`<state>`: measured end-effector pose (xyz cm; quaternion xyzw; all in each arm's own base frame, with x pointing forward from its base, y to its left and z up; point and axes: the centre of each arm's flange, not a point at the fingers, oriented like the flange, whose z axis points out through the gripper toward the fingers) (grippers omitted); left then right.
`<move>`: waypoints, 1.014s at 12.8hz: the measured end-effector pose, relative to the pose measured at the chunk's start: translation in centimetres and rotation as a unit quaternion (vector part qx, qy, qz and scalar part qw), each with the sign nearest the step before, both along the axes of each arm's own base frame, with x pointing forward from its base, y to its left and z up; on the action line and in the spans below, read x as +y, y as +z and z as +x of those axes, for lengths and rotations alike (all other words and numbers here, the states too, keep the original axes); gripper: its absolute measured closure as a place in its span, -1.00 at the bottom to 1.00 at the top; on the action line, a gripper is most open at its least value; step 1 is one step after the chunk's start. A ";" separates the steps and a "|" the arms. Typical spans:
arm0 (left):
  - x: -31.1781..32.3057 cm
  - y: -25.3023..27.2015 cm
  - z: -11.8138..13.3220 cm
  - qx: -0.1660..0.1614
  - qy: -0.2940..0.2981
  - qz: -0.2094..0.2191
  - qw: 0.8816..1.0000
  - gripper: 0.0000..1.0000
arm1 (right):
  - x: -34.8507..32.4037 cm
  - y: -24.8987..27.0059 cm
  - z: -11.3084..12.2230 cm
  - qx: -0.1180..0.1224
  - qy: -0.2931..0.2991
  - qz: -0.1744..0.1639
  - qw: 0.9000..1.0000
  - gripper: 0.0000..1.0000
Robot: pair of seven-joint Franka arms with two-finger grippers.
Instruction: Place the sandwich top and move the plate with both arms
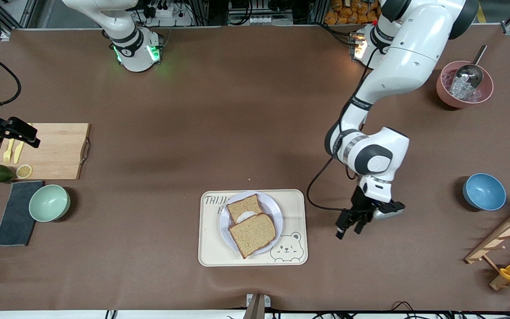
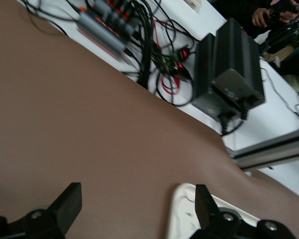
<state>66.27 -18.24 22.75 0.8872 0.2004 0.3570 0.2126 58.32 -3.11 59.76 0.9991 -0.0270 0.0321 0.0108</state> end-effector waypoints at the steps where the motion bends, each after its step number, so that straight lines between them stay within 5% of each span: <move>1: 1.7 -0.2 0.2 -0.002 -0.012 0.040 0.999 -1.00 | 0.0 0.0 0.0 0.000 0.000 0.000 1.000 -1.00; 6: 8.1 -1.3 0.2 0.002 -0.067 0.139 0.988 -1.00 | 0.0 -0.1 0.0 0.001 0.000 0.000 1.000 -1.00; 10: 12.0 1.0 -0.1 0.006 -0.124 0.128 0.984 -1.00 | 0.0 -0.2 0.1 0.002 -0.001 0.000 1.000 -1.00; 13: 13.4 3.1 0.0 0.042 -0.169 0.121 0.977 -1.00 | -0.1 -0.2 0.1 0.002 -0.002 0.000 1.000 -1.00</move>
